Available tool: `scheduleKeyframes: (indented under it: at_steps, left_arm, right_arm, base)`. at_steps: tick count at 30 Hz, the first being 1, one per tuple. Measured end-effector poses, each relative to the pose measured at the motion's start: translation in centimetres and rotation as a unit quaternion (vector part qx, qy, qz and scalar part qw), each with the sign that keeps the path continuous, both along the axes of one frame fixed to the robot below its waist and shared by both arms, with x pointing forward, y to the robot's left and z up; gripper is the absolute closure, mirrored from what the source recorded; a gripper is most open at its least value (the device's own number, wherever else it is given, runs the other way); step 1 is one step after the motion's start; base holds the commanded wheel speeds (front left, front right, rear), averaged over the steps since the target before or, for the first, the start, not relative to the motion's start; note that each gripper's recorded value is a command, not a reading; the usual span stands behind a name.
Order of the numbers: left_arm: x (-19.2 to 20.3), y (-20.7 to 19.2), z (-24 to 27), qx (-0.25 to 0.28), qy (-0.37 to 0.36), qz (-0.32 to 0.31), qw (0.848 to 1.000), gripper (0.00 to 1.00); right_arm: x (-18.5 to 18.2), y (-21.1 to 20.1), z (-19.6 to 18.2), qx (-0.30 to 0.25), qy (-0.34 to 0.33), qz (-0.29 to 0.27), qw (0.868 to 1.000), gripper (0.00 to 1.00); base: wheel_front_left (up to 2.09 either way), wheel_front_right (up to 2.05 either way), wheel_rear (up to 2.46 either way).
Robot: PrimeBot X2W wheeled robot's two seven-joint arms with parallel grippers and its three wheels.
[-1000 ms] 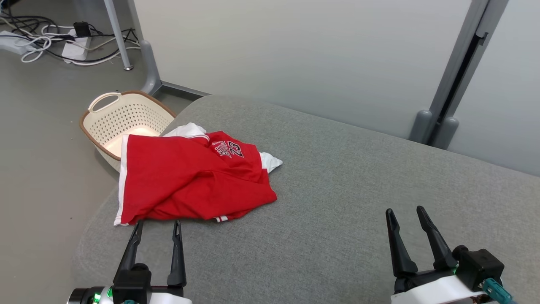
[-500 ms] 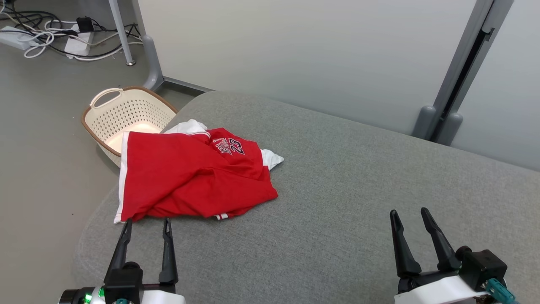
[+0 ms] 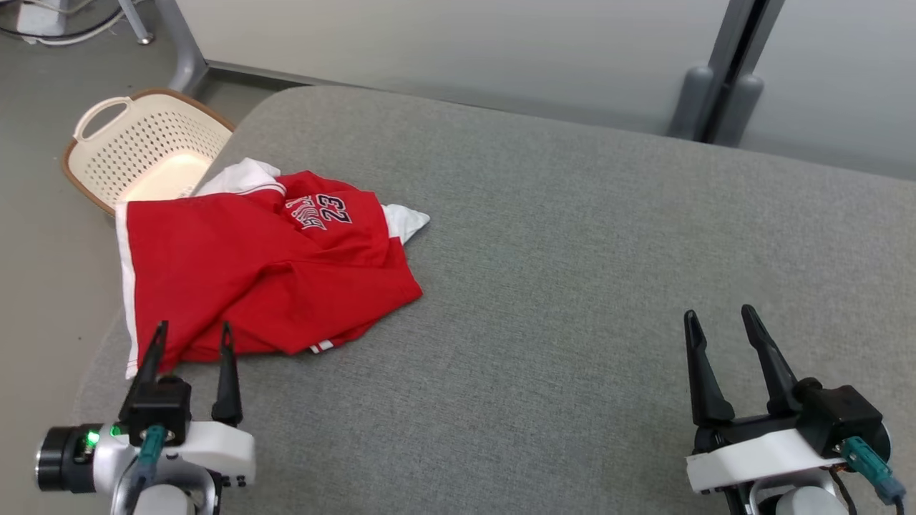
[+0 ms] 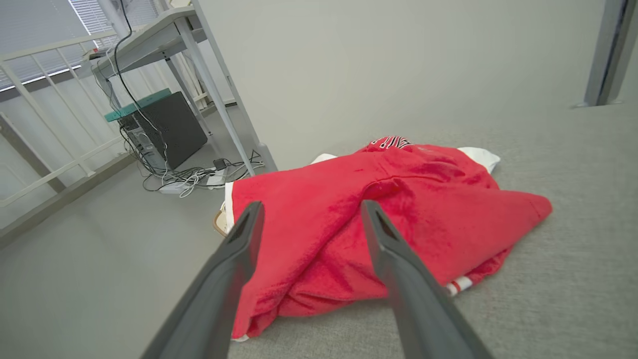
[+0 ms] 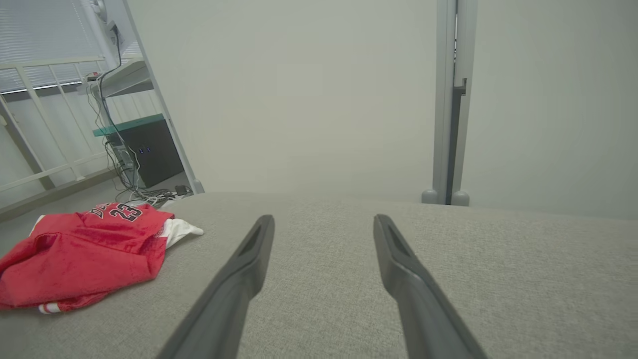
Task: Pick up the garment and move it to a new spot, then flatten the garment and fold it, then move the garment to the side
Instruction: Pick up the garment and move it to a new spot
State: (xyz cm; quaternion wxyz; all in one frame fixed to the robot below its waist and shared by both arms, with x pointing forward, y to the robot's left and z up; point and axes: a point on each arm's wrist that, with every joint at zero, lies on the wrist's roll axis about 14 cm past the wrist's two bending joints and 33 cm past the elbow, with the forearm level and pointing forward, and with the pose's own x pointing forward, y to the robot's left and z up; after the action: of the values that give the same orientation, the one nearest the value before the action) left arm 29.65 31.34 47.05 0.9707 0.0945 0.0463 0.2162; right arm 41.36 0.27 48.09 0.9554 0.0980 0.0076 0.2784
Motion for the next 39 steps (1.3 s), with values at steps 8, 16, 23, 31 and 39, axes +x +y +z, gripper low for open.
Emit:
scheduleKeyframes:
  at_steps: [8,16,23,31,39]
  left_arm:
    - [3.9,2.5,-4.0,0.018,0.089,-0.006,0.996,0.0]
    - [4.7,4.4,-6.7,0.005,0.139,0.02,0.99,0.0]
    - [5.5,4.9,-7.8,-0.01,0.159,0.017,0.987,0.0]
    - [6.3,5.1,-6.5,-0.016,0.137,0.016,0.99,1.0]
    - [7.1,5.0,1.8,0.029,0.005,0.007,1.0,1.0]
  right_arm:
    - [1.7,-2.7,-2.8,-0.016,0.024,-0.039,0.999,0.0]
    - [2.2,-3.7,-4.0,-0.021,0.036,-0.053,0.998,0.0]
    - [2.5,-3.7,-4.6,-0.026,0.039,-0.052,0.998,0.0]
    - [2.3,-3.5,-4.2,-0.027,0.036,-0.048,0.998,0.0]
    - [1.5,-3.1,-1.9,-0.007,0.02,-0.045,0.999,0.0]
  base:
    - [0.0,0.0,0.0]
    - [0.0,0.0,0.0]
    - [0.0,0.0,0.0]
    - [0.0,0.0,0.0]
    - [0.0,0.0,0.0]
